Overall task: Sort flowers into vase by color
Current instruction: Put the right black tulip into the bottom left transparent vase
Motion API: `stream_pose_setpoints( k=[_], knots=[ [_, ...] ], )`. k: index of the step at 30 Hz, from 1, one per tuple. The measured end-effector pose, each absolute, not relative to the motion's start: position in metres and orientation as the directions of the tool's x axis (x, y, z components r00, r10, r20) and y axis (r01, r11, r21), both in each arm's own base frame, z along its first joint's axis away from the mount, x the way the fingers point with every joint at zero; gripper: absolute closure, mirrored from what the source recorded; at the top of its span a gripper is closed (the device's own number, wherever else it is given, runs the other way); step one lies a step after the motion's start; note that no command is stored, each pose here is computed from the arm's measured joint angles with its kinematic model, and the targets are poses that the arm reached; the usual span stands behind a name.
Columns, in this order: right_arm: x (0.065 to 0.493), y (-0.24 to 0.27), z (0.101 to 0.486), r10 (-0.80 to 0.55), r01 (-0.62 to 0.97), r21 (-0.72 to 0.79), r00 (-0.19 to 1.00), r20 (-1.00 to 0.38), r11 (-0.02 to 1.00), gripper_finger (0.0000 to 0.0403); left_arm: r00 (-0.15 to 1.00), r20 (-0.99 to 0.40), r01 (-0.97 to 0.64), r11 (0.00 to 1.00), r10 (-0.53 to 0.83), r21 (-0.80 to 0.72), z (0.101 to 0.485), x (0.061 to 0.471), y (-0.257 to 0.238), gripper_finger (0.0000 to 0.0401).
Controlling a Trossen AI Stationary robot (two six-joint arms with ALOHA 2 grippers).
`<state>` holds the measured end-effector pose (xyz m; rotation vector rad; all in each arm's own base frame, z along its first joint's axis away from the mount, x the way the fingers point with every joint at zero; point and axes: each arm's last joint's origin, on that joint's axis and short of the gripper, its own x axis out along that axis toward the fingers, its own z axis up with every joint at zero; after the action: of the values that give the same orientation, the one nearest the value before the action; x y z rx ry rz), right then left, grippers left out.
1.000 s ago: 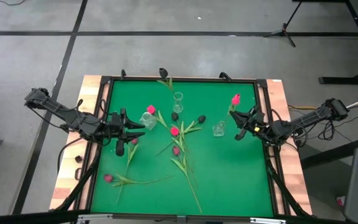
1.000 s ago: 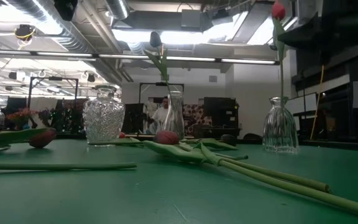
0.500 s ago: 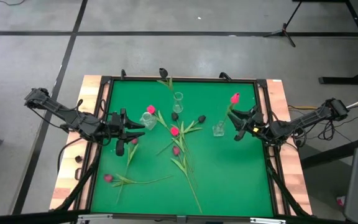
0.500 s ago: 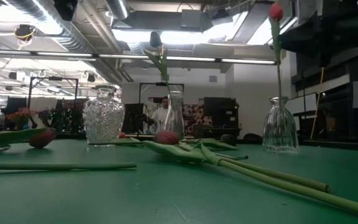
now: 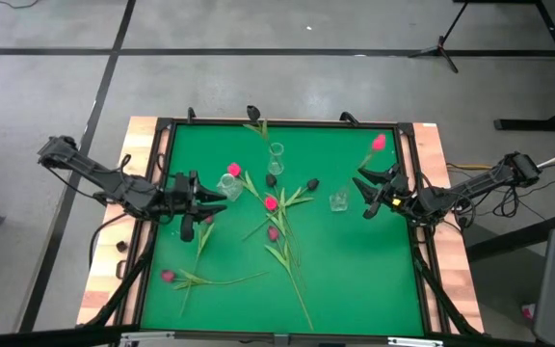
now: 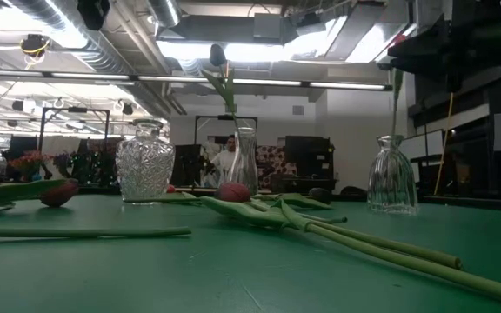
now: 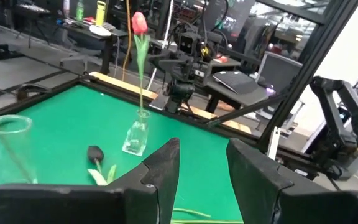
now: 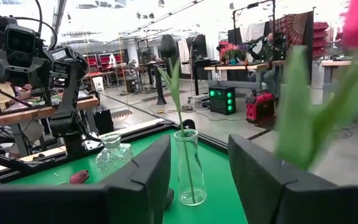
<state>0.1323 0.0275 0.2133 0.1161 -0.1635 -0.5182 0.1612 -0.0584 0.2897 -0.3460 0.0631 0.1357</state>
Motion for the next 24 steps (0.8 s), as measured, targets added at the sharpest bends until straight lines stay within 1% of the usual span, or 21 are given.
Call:
stream_pose_setpoints(
  k=[4, 7, 13, 18, 21, 24],
  knots=[
    [0.132, 0.028, 0.213, -0.501, 0.483, 0.151, 0.856, 0.126, 0.863, 0.0244, 0.987, -0.106, -0.151, 0.930, 0.121, -0.335, 0.281, 0.177, -0.066, 0.0270],
    [0.132, 0.028, 0.213, -0.501, 0.482, 0.151, 0.856, 0.126, 0.863, 0.0244, 0.977, -0.129, -0.204, 0.925, 0.171, -0.322, 0.271, 0.191, -0.071, 0.0270],
    [0.132, 0.028, 0.213, -0.499, 0.480, 0.151, 0.857, 0.126, 0.864, 0.0244, 0.930, -0.205, -0.363, 0.849, 0.305, -0.385, 0.246, 0.215, -0.069, 0.0270],
    [0.132, 0.028, 0.213, -0.496, 0.479, 0.145, 0.860, 0.122, 0.866, 0.0244, 0.909, -0.265, -0.408, 0.820, 0.322, -0.402, 0.225, 0.231, -0.069, 0.0270],
    [0.133, 0.028, 0.211, -0.494, 0.478, 0.146, 0.862, 0.109, 0.866, 0.0244, 0.906, -0.270, -0.414, 0.818, 0.326, -0.399, 0.224, 0.243, -0.071, 0.0270],
    [0.133, 0.028, 0.208, -0.493, 0.478, 0.150, 0.865, 0.091, 0.866, 0.0244, 0.899, -0.268, -0.426, 0.830, 0.345, -0.361, 0.229, 0.259, -0.071, 0.0270]
  ],
)
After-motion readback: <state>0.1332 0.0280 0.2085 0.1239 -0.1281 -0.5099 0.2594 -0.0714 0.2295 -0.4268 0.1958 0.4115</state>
